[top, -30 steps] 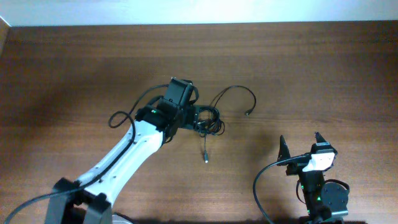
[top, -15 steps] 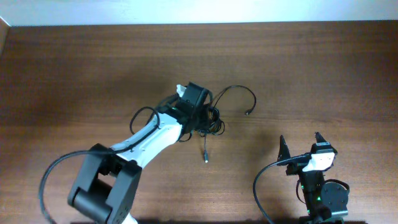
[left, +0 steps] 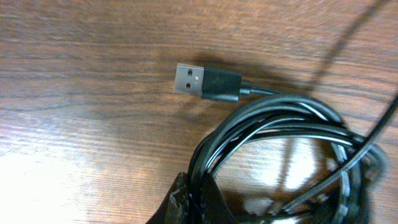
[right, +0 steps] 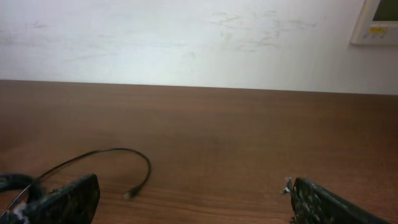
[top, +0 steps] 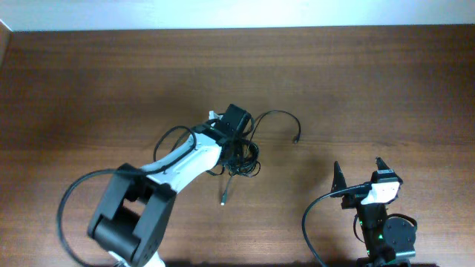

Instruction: Untangle cables

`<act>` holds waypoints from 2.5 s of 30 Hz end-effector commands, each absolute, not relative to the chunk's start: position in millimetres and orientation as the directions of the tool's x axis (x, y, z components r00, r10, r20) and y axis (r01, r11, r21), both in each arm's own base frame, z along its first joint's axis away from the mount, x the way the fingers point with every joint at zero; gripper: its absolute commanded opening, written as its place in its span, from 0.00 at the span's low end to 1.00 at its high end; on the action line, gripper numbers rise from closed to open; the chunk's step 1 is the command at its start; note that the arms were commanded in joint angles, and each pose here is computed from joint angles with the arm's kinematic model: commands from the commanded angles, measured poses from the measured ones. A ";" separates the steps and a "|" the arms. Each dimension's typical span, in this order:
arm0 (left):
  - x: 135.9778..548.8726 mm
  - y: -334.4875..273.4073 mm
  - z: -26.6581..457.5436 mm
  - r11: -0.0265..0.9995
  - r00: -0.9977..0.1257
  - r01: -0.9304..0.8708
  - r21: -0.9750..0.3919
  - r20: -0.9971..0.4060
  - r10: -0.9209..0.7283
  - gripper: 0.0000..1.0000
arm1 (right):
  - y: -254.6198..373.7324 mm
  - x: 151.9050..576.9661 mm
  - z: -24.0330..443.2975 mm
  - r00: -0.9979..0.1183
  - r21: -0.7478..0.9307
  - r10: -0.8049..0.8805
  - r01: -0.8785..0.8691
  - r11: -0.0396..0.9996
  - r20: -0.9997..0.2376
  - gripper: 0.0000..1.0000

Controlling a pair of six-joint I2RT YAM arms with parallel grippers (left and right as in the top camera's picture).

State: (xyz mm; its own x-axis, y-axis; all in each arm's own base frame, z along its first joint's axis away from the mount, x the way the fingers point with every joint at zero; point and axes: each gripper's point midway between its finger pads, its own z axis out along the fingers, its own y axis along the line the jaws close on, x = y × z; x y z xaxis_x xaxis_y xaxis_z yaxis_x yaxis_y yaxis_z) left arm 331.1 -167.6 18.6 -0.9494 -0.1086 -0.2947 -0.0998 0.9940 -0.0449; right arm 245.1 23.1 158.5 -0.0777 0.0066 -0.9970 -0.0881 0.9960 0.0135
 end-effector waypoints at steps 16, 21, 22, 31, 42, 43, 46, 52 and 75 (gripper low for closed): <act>296.5 -150.5 110.0 0.910 -0.863 -0.352 -0.221 -0.300 -0.407 0.00 | 23.6 245.0 154.9 -0.082 0.009 0.002 -0.088 0.996 -0.997 0.98; 263.0 -133.9 137.1 0.928 -0.886 -0.312 -0.203 -0.289 -0.362 0.00 | 23.6 245.0 154.9 -0.082 0.009 0.002 -0.088 0.996 -0.997 0.98; 264.7 -134.9 148.4 0.922 -0.873 -0.303 -0.240 -0.318 -0.369 0.00 | 23.6 245.0 154.9 -0.082 0.009 0.002 -0.088 0.996 -0.997 0.98; 294.3 -184.2 197.6 0.842 -0.830 -0.148 -0.519 -0.398 -0.391 0.00 | 23.5 245.1 154.9 -0.082 0.009 0.002 -0.088 0.996 -0.997 0.98; 289.3 -184.9 193.0 0.820 -0.829 -0.211 -0.532 -0.347 -0.439 0.00 | 23.6 245.0 154.9 -0.082 0.009 0.002 -0.088 0.996 -0.997 0.98; 285.3 -188.2 189.8 0.802 -0.825 -0.253 -0.540 -0.312 -0.471 0.00 | 23.6 245.0 154.9 -0.082 0.009 0.002 -0.088 0.996 -0.997 0.98; 282.4 -200.2 160.7 0.830 -0.830 -0.309 -0.464 -0.295 -0.474 0.00 | 23.6 245.0 154.9 -0.082 0.009 0.002 -0.088 0.996 -0.997 0.98; 272.5 -219.0 115.9 0.861 -0.892 -0.323 -0.393 -0.178 -0.415 0.00 | 23.6 245.0 154.9 -0.082 0.009 0.002 -0.088 0.996 -0.997 0.98; 334.5 -173.7 133.5 0.848 -0.882 -0.210 -0.486 -0.281 -0.380 0.00 | 77.7 228.6 171.1 -0.406 0.938 0.849 -0.073 0.340 -0.339 0.83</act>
State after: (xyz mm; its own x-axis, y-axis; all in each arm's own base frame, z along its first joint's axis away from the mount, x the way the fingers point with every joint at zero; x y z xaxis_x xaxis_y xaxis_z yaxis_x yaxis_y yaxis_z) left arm 330.3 -153.4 123.3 -0.7583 -0.6261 -0.1818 -0.4967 0.7354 -0.4610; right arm 232.8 75.0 165.9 -0.3876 0.8849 -0.2583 -0.0622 0.2544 0.9651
